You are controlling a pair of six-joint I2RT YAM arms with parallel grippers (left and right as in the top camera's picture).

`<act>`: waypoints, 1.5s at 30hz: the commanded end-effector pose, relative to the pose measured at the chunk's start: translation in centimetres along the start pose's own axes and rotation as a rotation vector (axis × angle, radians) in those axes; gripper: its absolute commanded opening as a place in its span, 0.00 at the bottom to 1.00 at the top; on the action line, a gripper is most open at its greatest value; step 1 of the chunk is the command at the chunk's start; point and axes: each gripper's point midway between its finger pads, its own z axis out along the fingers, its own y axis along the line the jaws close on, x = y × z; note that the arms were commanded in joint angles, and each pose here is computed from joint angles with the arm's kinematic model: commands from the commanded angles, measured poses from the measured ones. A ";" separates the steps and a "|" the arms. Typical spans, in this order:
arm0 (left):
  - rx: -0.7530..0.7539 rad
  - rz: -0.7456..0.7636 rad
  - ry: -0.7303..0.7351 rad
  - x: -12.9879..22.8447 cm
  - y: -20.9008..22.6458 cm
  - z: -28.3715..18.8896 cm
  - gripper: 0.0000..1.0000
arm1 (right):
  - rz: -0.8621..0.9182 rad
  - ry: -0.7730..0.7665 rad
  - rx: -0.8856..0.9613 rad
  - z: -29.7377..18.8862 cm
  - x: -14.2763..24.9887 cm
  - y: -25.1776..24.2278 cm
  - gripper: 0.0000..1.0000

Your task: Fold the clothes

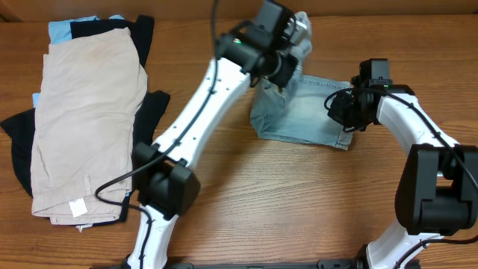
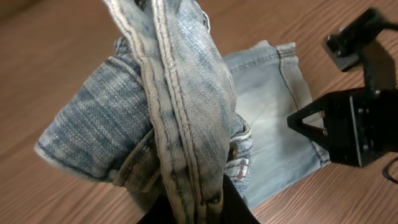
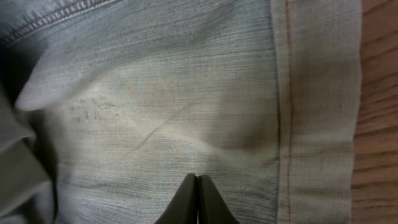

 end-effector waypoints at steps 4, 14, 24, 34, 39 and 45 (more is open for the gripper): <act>-0.068 0.001 0.051 1.4 -0.8 2.8 0.04 | 0.067 -0.047 -0.035 -3.1 -2.3 -0.8 0.04; -0.106 -0.008 0.138 2.5 1.6 -0.8 0.04 | 0.061 -0.062 -0.001 -3.7 -3.3 -3.9 0.04; -0.320 0.010 0.209 3.3 7.8 -7.6 0.04 | 0.013 -0.068 -0.004 -2.5 -2.7 -2.6 0.04; -0.459 0.010 0.285 5.1 14.0 -10.0 0.04 | -0.041 -0.068 -0.026 -1.5 -2.1 -0.1 0.04; -0.482 0.002 0.291 5.4 15.7 -10.6 0.04 | -0.043 -0.057 -0.029 -0.5 -1.8 0.5 0.04; -0.488 0.005 0.282 5.3 16.4 -10.8 0.04 | -0.060 -0.019 -0.024 1.7 -0.9 1.1 0.04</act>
